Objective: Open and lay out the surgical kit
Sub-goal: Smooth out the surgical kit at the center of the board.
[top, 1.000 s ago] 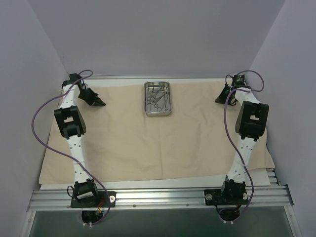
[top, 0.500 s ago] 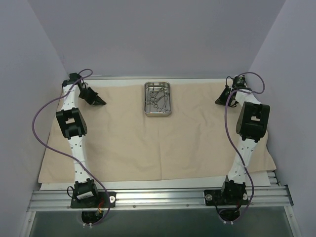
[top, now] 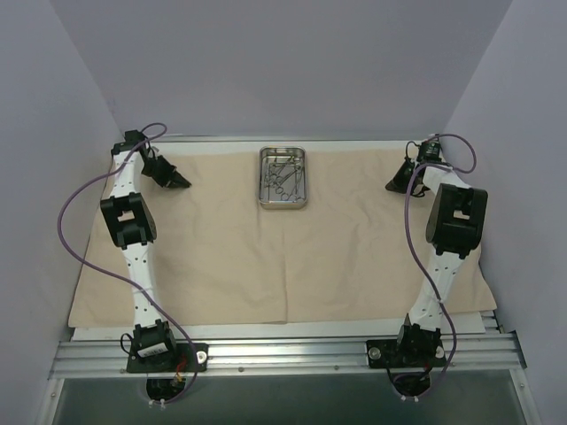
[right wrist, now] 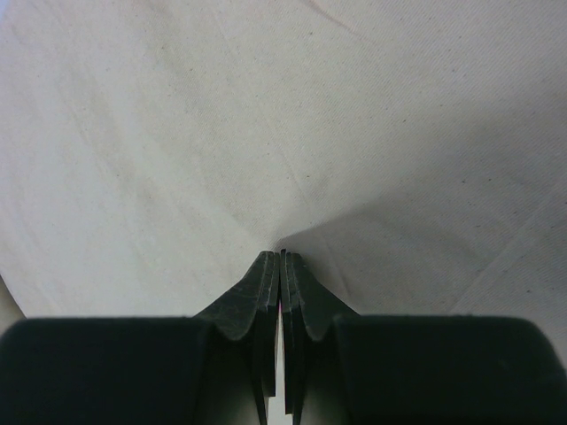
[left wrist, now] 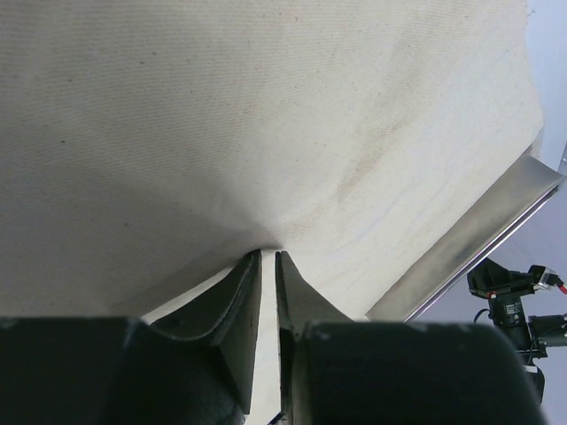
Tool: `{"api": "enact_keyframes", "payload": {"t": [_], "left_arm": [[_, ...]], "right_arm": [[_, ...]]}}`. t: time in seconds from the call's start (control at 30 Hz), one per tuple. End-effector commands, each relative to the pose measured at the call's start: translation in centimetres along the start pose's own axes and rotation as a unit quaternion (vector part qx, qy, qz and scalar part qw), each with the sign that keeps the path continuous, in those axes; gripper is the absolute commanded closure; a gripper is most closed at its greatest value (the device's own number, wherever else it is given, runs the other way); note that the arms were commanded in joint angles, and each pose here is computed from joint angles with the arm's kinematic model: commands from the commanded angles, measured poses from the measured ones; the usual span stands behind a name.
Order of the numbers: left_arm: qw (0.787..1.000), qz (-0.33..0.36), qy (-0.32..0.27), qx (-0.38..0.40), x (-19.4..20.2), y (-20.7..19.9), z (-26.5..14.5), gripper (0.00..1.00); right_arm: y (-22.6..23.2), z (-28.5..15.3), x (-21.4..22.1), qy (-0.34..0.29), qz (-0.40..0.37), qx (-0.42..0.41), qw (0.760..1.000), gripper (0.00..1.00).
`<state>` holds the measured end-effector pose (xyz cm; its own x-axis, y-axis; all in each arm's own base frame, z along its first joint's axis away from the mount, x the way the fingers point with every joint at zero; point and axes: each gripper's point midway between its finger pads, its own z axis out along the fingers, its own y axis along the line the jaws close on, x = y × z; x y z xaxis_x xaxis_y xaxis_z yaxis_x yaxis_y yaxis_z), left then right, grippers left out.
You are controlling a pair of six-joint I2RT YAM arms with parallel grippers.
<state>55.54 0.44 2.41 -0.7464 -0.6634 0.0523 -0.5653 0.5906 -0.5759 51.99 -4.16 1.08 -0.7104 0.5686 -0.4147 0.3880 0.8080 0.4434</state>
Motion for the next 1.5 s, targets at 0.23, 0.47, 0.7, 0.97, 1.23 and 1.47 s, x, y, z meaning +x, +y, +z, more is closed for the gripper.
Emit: {"api": "enact_keyframes", "payload": {"t": [0.23, 0.47, 0.7, 0.97, 1.23, 1.47], "left_arm": [[0.996, 0.064, -0.065, -0.024, 0.8, -3.0, -8.3, 0.77], [0.995, 0.052, -0.082, -0.036, 2.3, -1.7, -9.7, 0.74], [0.995, 0.059, -0.065, -0.049, 4.1, -0.2, -9.5, 0.74], [0.993, 0.073, -0.047, -0.084, 6.5, 2.4, -10.2, 0.74], [0.991, 0.056, -0.034, -0.116, 9.3, 6.1, -10.2, 0.74], [0.989, 0.066, -0.051, -0.122, 9.8, 7.0, -11.9, 0.74]], "right_arm": [[-8.5, -0.4, 11.0, 0.167, 0.041, 0.146, 0.974, 1.0], [-9.1, -1.7, 12.2, 0.164, 0.044, 0.159, 0.973, 0.99], [-8.4, -1.2, 9.5, 0.139, 0.028, 0.15, 0.978, 0.97], [-10.3, -1.2, 8.7, 0.135, 0.044, 0.164, 0.976, 0.95], [-12.1, -0.7, 8.6, 0.143, 0.03, 0.195, 0.97, 0.92], [-11.0, -1.1, 7.3, 0.13, 0.022, 0.179, 0.975, 0.88]]}}
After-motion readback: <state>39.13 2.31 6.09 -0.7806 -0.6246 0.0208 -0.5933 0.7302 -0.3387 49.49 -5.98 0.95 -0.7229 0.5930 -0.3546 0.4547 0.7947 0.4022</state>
